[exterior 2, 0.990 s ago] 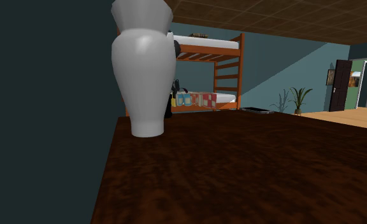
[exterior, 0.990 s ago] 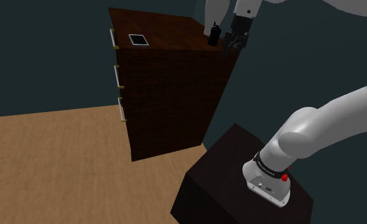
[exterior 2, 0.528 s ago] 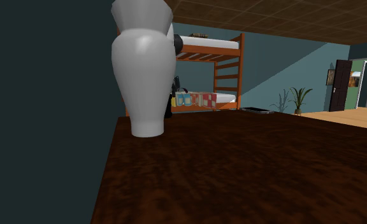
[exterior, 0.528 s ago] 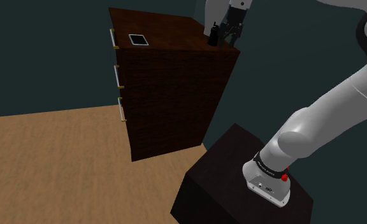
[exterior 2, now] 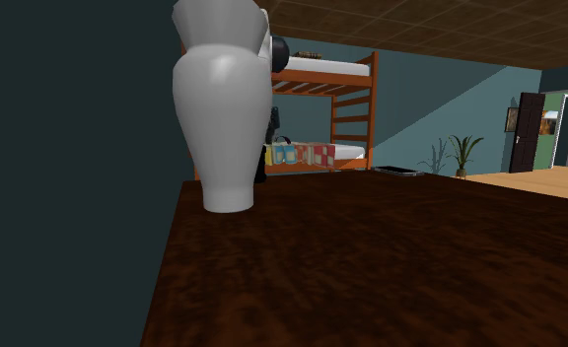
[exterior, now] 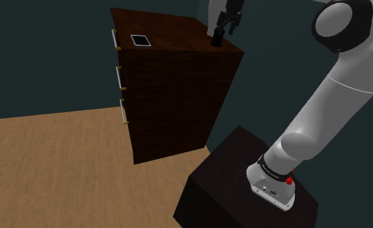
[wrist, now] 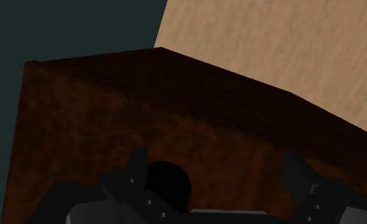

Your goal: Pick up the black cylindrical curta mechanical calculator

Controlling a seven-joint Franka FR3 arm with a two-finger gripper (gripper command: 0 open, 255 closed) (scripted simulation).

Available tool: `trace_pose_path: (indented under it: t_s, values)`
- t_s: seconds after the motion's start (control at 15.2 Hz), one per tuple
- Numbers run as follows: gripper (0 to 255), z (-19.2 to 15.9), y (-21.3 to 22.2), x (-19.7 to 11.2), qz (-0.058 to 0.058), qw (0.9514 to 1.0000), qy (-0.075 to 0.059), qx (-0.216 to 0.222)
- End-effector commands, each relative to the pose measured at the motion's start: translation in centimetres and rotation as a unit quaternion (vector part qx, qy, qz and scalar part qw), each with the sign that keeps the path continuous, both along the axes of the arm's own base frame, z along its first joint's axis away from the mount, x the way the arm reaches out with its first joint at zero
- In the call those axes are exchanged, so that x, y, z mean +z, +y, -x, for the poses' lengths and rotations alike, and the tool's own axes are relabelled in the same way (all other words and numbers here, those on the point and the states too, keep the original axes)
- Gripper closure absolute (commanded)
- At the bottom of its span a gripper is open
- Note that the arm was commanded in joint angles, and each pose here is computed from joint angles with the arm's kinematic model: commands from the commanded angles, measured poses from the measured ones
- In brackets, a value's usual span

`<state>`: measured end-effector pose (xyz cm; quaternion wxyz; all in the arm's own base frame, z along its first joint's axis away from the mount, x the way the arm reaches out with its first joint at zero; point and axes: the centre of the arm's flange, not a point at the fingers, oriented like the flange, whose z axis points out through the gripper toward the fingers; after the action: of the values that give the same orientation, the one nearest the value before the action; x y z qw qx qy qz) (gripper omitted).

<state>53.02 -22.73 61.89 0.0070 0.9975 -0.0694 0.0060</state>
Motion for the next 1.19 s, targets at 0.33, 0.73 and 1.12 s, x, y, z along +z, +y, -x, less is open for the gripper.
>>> trace_pose_path:
  t_s: [0.33, 0.73, 1.12]
  values:
    - [0, -4.9, -4.8, 1.5, 0.019, 0.9997, -0.018, 0.004]
    - [0, -4.9, -4.8, -1.7, 0.019, 0.9997, -0.018, 0.004]
    - [255, -5.0, -4.8, -2.0, 0.019, 0.9997, -0.018, 0.004]
